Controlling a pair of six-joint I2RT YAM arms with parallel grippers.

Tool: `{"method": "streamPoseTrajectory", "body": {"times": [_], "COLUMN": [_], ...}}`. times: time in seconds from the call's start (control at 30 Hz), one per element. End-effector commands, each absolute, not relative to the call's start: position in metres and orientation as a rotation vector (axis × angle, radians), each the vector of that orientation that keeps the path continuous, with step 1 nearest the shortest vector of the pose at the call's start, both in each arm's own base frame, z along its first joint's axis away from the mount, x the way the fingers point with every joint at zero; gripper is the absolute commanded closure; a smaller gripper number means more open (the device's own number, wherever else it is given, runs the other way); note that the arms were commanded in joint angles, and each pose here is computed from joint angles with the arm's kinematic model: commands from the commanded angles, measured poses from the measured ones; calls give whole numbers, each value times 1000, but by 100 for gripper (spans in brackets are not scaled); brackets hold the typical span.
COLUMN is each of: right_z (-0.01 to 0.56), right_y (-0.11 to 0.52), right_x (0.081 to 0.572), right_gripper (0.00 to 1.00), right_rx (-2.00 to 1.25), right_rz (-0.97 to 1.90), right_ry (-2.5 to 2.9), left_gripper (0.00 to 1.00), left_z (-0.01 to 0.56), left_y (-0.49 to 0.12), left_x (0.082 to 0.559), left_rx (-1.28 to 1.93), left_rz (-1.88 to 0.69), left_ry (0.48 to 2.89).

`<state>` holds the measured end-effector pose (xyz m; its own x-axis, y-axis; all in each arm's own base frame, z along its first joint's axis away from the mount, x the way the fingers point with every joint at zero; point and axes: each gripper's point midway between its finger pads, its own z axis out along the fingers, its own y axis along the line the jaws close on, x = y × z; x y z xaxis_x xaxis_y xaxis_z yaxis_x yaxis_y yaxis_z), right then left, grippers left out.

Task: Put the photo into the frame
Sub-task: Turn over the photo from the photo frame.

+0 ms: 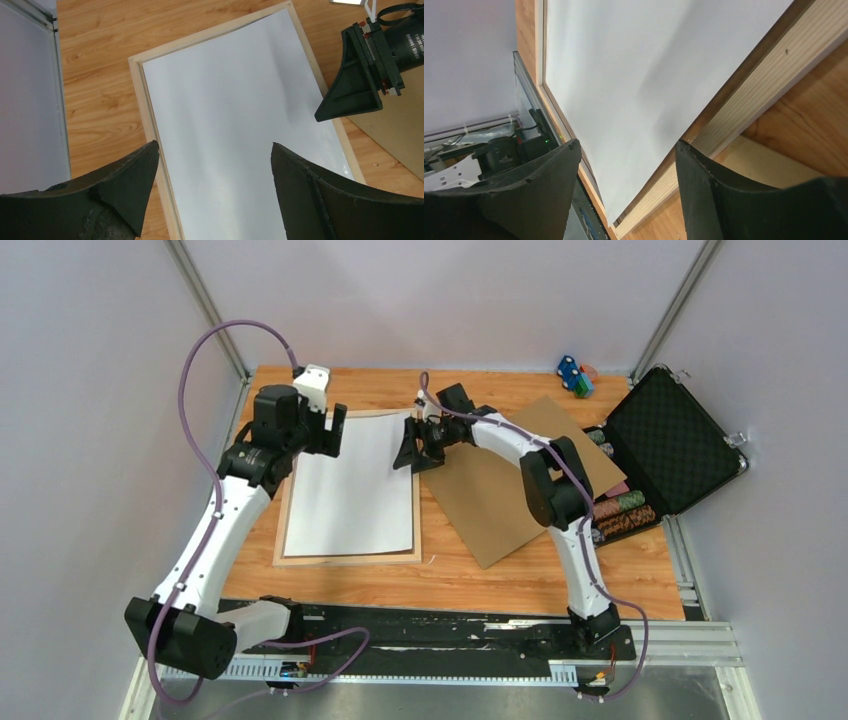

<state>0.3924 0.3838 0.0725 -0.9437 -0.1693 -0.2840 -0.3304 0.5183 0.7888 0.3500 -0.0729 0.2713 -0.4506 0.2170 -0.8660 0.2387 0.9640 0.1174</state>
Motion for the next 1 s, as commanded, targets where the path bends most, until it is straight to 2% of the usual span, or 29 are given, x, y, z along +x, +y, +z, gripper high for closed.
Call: {"method": "streamPoseTrajectory", "body": {"times": [0.0,0.37,0.63,0.97], "right_z": [110,133,146,159], "right_y": [371,336,252,138], "right_x": [399,386,356,304], "right_gripper": [31,29,29,28], "right_rx": [-522,-637,-684,-389], "right_rz": [1229,998,687,726], "right_ry": [2485,2413,2347,2215], "left_gripper": [9,1,0,0], "left_z": [288,290,277,268], "left_y": [-70,-67,-79,-165], "left_x": [349,348,351,364], "left_rx": [312,300,347,616], "left_rz": [-21,-11,-69,-503], "left_ry": [1990,1983,2019,1934]}}
